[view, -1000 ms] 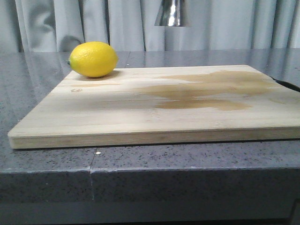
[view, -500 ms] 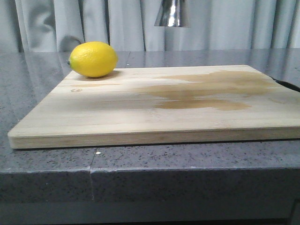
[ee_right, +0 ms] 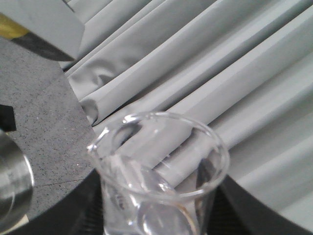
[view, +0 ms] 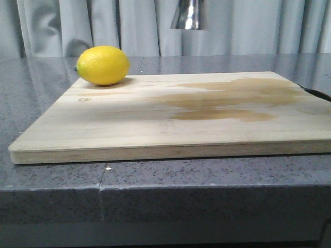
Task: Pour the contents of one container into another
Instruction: 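Tilt the beaker with the right gripper, pouring liquid into the jigger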
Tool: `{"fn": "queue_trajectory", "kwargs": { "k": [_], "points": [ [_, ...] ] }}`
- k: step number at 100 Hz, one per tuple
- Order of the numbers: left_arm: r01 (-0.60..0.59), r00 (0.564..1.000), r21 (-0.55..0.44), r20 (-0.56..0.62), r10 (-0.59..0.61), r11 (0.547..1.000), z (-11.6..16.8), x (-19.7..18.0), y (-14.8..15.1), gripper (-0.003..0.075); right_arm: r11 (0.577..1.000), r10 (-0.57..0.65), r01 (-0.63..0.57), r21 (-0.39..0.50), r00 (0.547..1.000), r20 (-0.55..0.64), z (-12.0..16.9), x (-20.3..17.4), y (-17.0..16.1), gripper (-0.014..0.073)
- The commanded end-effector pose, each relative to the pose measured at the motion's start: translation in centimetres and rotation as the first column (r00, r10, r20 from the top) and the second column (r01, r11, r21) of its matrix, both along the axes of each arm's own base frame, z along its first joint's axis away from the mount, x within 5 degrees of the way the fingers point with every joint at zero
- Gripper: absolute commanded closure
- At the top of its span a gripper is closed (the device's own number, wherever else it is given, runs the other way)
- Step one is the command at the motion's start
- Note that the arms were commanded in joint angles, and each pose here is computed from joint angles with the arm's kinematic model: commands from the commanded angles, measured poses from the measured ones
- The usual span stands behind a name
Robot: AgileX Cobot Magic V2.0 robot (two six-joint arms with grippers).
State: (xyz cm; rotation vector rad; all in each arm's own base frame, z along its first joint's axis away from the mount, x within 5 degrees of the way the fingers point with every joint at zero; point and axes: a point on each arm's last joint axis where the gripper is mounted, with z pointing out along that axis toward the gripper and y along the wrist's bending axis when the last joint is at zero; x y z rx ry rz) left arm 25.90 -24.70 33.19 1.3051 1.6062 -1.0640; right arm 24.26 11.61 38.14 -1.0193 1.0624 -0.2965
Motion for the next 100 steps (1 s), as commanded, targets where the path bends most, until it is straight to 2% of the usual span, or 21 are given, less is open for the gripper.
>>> {"fn": "queue_trajectory", "kwargs": {
  "k": [1,68,100],
  "points": [
    [0.003,1.000,-0.095,0.006,-0.003,0.995,2.65,-0.83,0.10,0.0740,0.998,0.043,-0.049,0.046,0.990,0.131,2.71,-1.15,-0.02,0.0360],
    [0.032,0.999,-0.099,-0.002,-0.033,0.995,2.67,-1.12,0.08,0.0740,0.990,0.108,-0.088,-0.106,0.973,0.202,2.48,-1.55,0.57,0.0360],
    [0.052,0.999,-0.100,-0.007,-0.053,0.994,2.68,-1.31,0.07,0.0740,0.989,0.110,-0.086,-0.121,0.972,0.210,2.46,-1.56,0.59,0.0360]
  ]
}}
